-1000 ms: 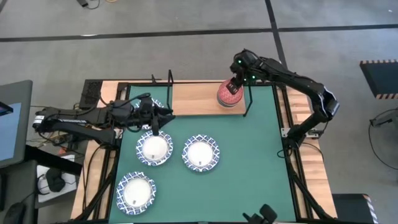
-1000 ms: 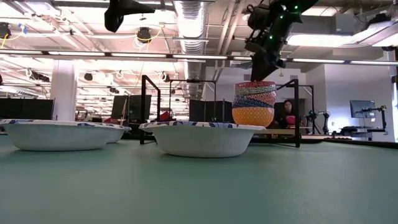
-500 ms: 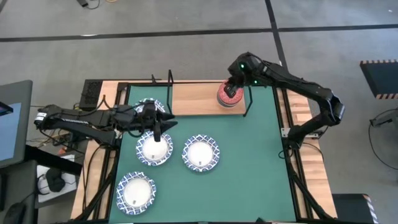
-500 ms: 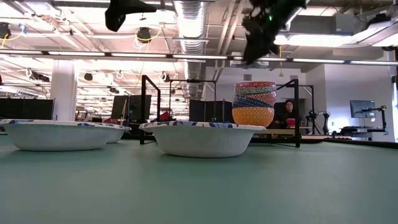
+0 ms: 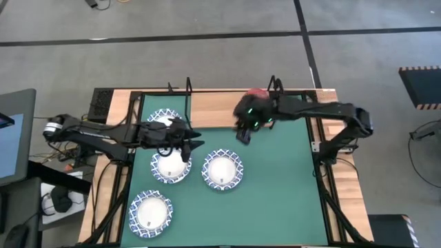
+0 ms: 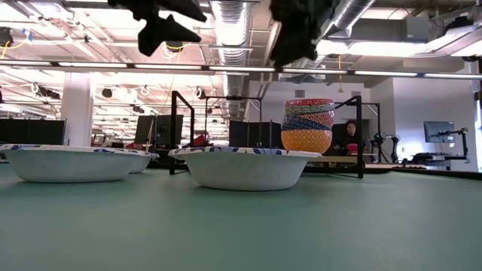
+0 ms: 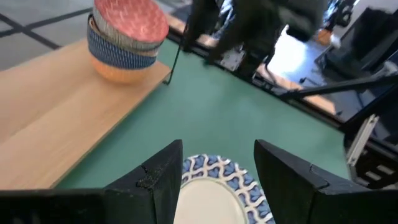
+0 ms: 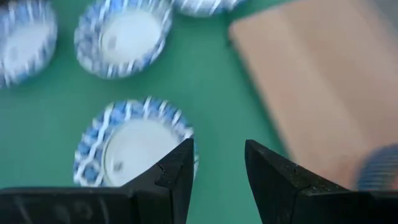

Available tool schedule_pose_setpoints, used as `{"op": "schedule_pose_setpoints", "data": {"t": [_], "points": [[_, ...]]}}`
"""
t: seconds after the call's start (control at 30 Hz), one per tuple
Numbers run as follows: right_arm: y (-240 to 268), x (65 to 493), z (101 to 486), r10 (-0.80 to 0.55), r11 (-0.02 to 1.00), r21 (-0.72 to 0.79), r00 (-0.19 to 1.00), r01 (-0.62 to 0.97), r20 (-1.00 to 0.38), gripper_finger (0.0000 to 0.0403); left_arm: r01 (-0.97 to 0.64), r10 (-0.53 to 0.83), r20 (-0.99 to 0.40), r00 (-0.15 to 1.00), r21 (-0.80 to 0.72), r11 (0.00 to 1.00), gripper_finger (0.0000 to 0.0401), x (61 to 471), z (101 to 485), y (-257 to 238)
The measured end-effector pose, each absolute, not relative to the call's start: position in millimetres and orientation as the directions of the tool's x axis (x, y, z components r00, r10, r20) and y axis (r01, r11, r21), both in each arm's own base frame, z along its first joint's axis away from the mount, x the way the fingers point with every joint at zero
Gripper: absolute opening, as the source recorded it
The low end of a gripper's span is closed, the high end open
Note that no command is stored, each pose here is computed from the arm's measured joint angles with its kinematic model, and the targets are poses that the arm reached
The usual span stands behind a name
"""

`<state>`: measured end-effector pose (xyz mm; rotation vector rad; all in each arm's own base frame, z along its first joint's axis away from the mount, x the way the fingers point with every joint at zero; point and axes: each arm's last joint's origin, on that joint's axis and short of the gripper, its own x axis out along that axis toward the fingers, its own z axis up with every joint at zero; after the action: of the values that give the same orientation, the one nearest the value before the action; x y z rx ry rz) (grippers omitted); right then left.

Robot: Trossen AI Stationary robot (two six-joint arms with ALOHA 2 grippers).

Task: Place and stack bowls onto a shelf
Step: Put the right white-blue paper bowl on the shelf

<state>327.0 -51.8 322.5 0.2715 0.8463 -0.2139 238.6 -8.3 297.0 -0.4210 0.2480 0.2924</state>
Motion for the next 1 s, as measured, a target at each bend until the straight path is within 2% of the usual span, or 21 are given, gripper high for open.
{"op": "schedule_pose_setpoints", "data": {"t": [0.2, 0.37, 0.47, 0.73, 0.83, 1.0], "points": [[-26, 355, 277, -0.011, 0.961, 0.134, 0.516, 0.243, -0.857, 0.0168, -0.344, 0.206, -0.356, 0.911, -0.384, 0.857, 0.0183, 249, 283, -17], [-19, 372, 239, 0.007, 0.933, 0.157, 0.420, 0.323, -0.908, 0.0168, -0.399, 0.220, -0.426, 0.878, -0.394, 0.828, 0.0183, 246, 275, -25], [-20, 381, 215, 0.016, 0.900, 0.172, 0.365, 0.399, -0.931, 0.0168, -0.432, 0.204, -0.518, 0.830, -0.368, 0.823, 0.0183, 239, 266, -28], [-13, 395, 183, 0.041, 0.828, 0.213, 0.323, 0.519, -0.946, 0.0166, -0.452, 0.084, -0.706, 0.704, -0.353, 0.819, 0.0183, 223, 251, -30], [-10, 394, 180, 0.046, 0.821, 0.211, 0.307, 0.531, -0.951, 0.0151, -0.444, 0.075, -0.725, 0.685, -0.334, 0.831, 0.0183, 221, 249, -32], [-8, 394, 176, 0.048, 0.813, 0.207, 0.292, 0.544, -0.955, 0.0094, -0.441, 0.069, -0.723, 0.688, -0.340, 0.830, 0.0183, 221, 249, -33]]}}
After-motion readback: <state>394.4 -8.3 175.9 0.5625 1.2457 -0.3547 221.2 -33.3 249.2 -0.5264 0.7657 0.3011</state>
